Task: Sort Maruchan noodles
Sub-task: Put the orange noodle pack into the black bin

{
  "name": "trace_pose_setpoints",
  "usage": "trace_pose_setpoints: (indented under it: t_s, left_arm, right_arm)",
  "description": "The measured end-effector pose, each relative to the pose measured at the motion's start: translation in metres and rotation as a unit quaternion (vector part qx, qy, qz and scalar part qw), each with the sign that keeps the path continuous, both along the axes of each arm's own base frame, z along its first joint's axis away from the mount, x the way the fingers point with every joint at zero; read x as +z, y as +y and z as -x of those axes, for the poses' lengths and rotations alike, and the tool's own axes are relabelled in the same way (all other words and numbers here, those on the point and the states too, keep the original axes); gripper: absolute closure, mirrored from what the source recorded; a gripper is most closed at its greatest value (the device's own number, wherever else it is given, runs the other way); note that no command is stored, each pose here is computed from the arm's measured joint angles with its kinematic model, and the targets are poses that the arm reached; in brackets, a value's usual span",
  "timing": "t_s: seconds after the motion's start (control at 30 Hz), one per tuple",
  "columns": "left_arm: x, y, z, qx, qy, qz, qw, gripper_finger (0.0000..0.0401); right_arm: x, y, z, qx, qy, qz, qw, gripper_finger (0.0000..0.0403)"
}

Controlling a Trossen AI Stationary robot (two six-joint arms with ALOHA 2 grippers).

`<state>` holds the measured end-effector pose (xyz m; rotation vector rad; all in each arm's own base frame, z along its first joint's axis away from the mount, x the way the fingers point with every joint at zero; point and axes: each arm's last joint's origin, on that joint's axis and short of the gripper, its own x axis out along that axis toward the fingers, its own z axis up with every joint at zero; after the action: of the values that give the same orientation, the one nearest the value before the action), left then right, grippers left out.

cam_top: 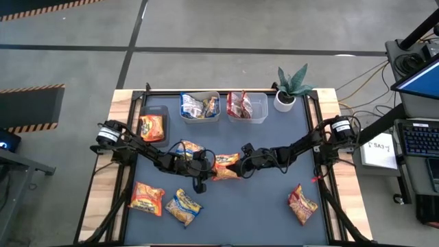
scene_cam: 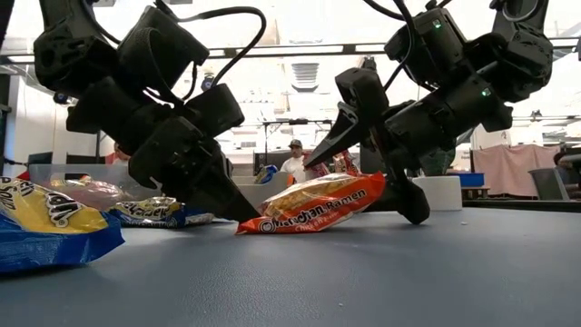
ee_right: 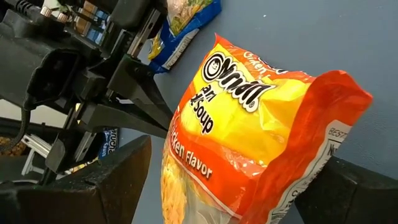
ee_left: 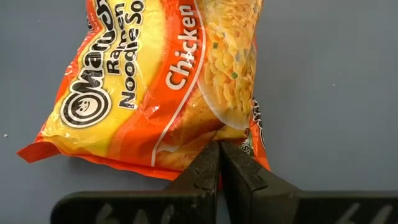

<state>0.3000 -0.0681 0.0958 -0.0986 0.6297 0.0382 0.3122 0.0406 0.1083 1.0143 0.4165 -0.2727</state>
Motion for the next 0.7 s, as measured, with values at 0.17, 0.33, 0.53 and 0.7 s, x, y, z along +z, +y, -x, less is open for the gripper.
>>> trace_pose_setpoints:
  t_s: [0.17,0.33,0.53,0.7]
  left_arm:
    - [0.000,0.000,0.000,0.000,-0.002,0.000,1.000,0.0401]
    - [0.001,0.000,0.000,0.000,-0.003,0.001,1.000,0.0401]
    - [0.003,0.000,0.000,-0.001,-0.007,0.001,1.000,0.0401]
    - [0.018,0.000,0.001,-0.004,-0.025,0.001,1.000,0.0401]
  right_arm:
    - [0.000,0.000,0.000,-0.004,0.001,-0.005,1.000,0.0134]
    - [0.000,0.000,0.000,-0.001,0.002,0.001,1.000,0.0217]
    - [0.000,0.000,0.000,0.011,0.002,0.024,1.000,0.0264]
    - [0.000,0.000,0.001,0.034,0.005,0.076,0.997,0.0268]
